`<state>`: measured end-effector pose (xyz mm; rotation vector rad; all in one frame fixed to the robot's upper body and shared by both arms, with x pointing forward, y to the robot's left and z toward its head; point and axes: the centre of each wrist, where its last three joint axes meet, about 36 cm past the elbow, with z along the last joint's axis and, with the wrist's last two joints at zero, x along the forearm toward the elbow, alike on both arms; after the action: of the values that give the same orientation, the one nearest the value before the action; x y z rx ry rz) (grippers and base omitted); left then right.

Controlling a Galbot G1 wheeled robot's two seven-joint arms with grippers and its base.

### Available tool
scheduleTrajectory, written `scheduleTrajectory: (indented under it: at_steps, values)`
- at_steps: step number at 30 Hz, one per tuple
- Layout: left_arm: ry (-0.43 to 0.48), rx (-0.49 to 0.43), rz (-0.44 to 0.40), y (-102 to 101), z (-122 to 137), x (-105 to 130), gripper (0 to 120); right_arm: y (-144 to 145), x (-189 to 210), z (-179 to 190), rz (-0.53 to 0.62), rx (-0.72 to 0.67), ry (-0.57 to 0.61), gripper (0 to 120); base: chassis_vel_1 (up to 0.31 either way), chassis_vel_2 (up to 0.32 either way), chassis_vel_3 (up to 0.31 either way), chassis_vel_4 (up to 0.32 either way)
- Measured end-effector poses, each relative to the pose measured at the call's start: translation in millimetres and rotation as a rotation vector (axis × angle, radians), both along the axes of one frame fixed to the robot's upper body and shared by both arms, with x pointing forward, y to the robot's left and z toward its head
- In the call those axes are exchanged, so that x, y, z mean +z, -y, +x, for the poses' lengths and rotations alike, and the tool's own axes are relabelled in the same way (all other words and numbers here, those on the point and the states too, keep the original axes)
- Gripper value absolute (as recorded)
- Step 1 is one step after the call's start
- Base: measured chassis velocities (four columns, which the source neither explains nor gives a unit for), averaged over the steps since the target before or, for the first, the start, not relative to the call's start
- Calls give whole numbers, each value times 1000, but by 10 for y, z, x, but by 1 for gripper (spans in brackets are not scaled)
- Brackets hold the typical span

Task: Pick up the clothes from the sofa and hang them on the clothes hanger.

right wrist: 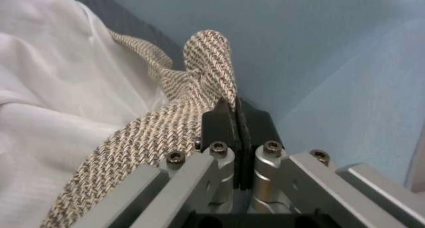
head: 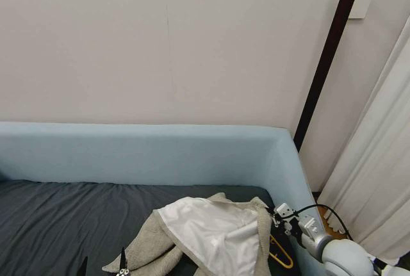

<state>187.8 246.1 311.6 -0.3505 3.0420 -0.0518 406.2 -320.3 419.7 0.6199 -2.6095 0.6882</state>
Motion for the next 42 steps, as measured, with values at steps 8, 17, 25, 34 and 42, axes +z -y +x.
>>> scheduleTrajectory:
  at_steps: [8, 17, 25, 34, 42]
  values:
    - [-69, -60, -53, -253, 381, 116, 100, -60, -34, -9, 16, 21, 42, 0, 0, 0, 0, 0]
    - [-191, -214, -170, -948, 1416, 282, 99, -7, -68, -50, 23, 19, 40, 0, 0, 0, 0, 0]
    - [-288, -318, -206, -1361, 2287, 354, 99, -41, -82, -2, 38, 43, 46, 0, 0, 0, 0, 0]
    - [-342, -460, -139, -1470, 2989, 204, 100, -29, -40, -32, 46, 54, 53, 0, 0, 0, 0, 0]
    - [-416, -702, 18, -1637, 3620, -156, 100, -7, 85, -123, 62, 54, 83, 0, 0, 0, 0, 0]
